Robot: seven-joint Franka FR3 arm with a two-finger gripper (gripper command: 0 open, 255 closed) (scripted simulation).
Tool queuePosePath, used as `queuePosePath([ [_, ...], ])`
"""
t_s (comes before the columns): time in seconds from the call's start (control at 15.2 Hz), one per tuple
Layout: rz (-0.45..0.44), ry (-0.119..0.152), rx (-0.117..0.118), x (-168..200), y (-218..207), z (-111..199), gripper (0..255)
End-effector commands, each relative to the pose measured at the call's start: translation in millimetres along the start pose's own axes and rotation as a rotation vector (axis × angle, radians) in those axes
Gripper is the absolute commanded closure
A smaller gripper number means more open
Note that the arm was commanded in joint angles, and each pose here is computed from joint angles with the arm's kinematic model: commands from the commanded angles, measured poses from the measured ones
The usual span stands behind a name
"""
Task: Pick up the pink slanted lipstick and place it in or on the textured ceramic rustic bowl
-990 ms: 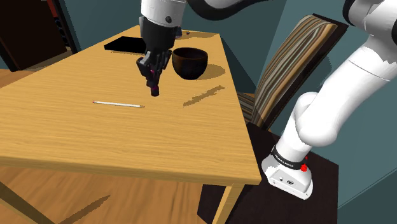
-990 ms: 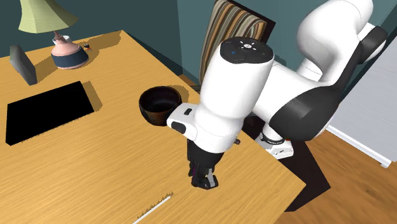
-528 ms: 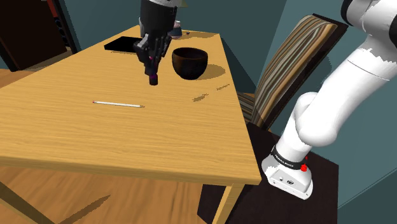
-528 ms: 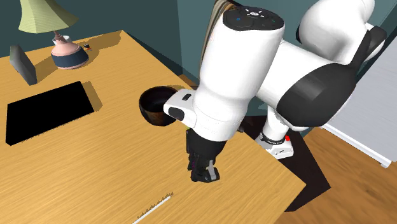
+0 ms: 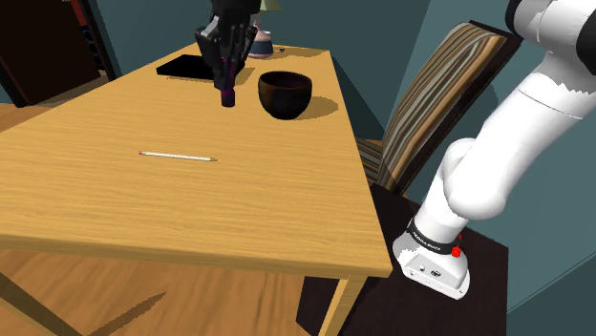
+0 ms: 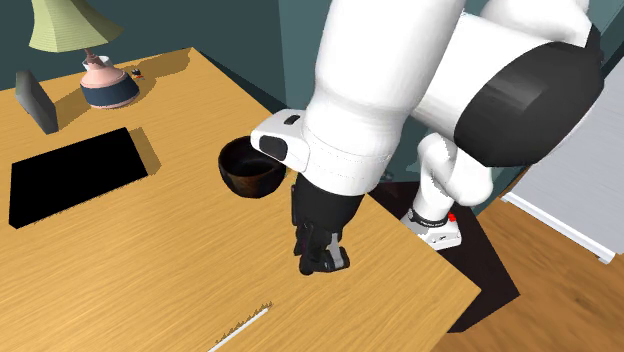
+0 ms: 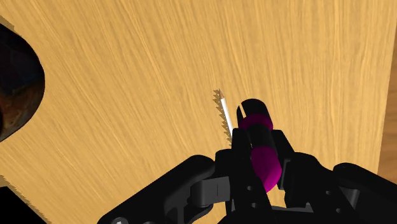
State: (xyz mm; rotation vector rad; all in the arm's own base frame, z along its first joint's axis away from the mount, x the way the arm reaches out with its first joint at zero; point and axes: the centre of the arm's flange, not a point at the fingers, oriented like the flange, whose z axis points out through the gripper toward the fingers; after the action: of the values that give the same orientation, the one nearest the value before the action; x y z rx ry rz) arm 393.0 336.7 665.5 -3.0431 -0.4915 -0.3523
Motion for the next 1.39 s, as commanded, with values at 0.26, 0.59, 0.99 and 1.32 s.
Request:
queuePosePath([
  [0.26, 0.0, 0.0, 0.0, 6.8, 27.6, -19.6, 255],
  [0.59, 0.0, 0.0, 0.0, 11.9, 93.4, -19.5, 255],
  [0.99, 0.0, 0.0, 0.0, 17.9, 172.4, -19.5, 255],
  [1.32, 0.0, 0.0, 0.0, 22.9, 238.2, -19.5, 255],
])
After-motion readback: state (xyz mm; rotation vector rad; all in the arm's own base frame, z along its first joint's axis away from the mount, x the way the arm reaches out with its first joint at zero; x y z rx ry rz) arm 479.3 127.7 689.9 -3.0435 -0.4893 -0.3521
